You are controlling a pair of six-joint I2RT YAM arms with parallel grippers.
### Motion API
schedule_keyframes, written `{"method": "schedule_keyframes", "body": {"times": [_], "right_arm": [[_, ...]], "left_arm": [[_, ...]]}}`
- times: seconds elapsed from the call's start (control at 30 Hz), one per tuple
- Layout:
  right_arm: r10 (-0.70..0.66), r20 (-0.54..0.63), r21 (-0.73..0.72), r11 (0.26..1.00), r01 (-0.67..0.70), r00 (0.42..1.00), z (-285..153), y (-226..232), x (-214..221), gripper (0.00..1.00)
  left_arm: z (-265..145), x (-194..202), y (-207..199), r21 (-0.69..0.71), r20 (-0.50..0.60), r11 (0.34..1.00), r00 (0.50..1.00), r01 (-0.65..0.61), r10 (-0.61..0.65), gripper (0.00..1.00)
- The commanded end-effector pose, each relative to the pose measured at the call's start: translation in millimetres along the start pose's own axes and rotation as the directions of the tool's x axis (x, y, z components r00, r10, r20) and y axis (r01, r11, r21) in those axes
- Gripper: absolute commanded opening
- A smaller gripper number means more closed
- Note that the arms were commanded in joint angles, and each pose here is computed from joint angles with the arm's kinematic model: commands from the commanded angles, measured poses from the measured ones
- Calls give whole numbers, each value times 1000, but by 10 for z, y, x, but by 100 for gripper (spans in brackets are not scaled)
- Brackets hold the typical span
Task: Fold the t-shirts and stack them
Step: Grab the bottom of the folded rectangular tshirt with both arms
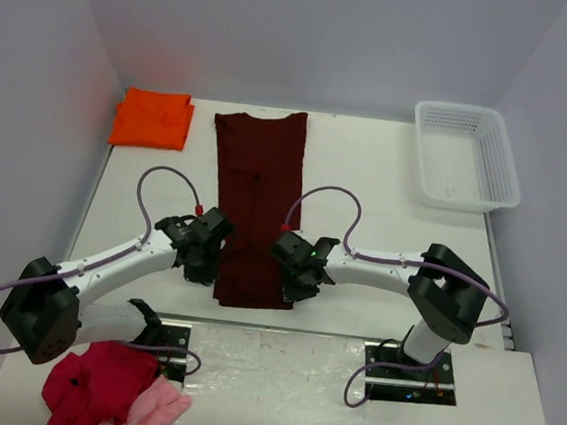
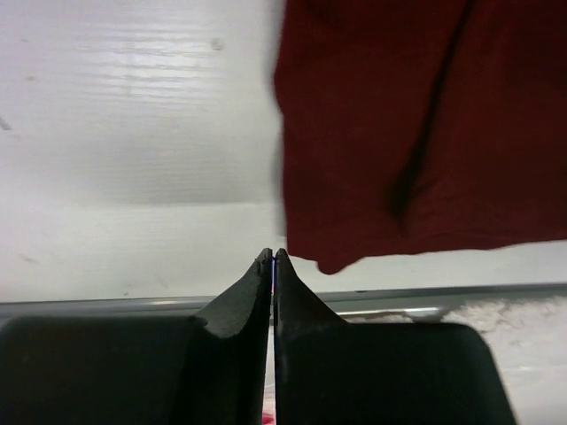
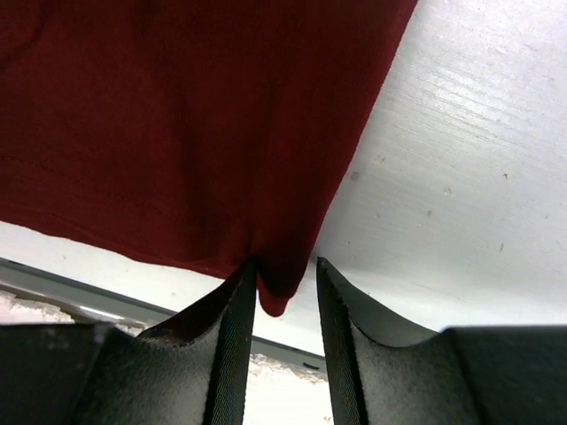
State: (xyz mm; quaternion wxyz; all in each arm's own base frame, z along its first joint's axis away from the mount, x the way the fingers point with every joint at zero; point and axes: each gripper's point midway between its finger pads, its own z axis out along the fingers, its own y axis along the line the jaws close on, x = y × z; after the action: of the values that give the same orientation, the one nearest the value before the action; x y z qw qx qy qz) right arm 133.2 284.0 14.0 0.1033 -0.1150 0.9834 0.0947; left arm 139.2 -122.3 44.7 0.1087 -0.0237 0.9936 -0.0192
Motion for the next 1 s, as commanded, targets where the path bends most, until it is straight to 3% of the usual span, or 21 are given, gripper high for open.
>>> {"method": "schedule_keyframes", "body": {"times": [0.0, 0.33, 0.63, 0.77, 0.83, 0.97], "right_arm": [[7, 38, -31, 1000, -6, 999, -81, 147, -131, 36], [5, 80, -42, 999, -2, 997, -261, 141, -197, 38], [1, 116, -41, 999, 3, 993, -428, 129, -273, 39], [1, 123, -39, 999, 4, 992, -438, 107, -269, 39], [0, 121, -39, 999, 5, 993, -428, 102, -260, 39], [-2, 113, -42, 999, 7, 994, -396, 114, -251, 39]], "left_arm": [[-62, -28, -322, 181, 24, 983, 999, 17, -21, 2], [-78, 107, -501, 316, -17, 947, 999, 51, -48, 28], [80, 188, -488, 307, -46, 950, 998, 61, -49, 30], [102, 181, -406, 255, -47, 965, 998, 55, -44, 31], [109, 158, -260, 174, -30, 983, 998, 56, -51, 37], [57, 118, -226, 163, -2, 985, 998, 65, -65, 39]]}}
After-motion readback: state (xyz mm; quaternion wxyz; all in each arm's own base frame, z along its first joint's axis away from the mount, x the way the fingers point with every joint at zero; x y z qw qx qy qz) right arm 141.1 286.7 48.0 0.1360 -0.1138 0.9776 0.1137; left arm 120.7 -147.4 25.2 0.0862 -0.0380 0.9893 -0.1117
